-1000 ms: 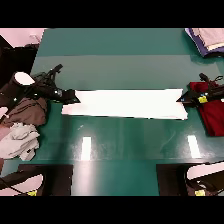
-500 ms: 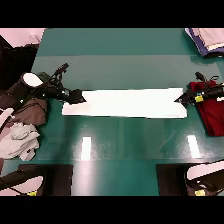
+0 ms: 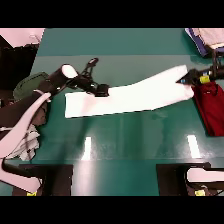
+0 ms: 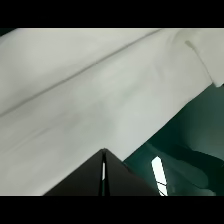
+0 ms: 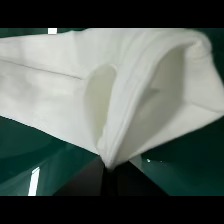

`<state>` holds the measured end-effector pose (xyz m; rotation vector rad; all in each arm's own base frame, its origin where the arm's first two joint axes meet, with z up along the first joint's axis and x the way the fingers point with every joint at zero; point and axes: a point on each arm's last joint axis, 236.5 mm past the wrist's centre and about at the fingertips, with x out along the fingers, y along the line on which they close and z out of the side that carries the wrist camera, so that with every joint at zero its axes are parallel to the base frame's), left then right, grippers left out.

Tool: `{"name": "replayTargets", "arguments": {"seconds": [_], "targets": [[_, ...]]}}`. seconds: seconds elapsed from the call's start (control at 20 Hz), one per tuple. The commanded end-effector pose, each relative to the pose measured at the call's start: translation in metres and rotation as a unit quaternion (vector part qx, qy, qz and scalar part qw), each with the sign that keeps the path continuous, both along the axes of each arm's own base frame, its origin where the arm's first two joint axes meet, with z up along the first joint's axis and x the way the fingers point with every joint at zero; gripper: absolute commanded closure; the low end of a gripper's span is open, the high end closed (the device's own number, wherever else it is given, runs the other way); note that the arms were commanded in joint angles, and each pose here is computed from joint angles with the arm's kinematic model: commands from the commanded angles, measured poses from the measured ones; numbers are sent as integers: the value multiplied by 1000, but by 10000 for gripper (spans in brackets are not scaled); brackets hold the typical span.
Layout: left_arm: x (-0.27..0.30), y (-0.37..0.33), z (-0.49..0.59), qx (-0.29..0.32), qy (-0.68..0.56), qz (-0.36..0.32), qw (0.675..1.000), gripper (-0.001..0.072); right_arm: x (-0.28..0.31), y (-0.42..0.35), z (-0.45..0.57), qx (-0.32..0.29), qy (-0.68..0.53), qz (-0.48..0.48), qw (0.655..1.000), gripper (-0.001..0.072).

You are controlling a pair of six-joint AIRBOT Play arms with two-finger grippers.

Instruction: Fold the shirts.

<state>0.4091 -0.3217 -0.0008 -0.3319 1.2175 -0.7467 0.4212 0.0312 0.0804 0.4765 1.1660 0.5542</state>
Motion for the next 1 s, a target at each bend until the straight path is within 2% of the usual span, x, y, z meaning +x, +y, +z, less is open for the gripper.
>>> {"name": "replayTargets", "arguments": {"seconds": [0.0,0.25,0.6,0.75,0.95], "targets": [[9,-53,-18,-6,1,-33,999,683,6,55,71,-2,-45,25,999,696],[24,-75,-46,-8,13,-24,1000,683,0,144,128,8,-98,97,990,695],[31,-66,-48,3,6,-21,1000,683,-7,234,124,18,-101,197,975,695],[33,-29,-41,34,21,-37,999,683,-9,256,97,21,-88,209,974,695],[61,62,12,97,-34,-6,995,684,-13,280,81,21,-89,239,967,696]]}}
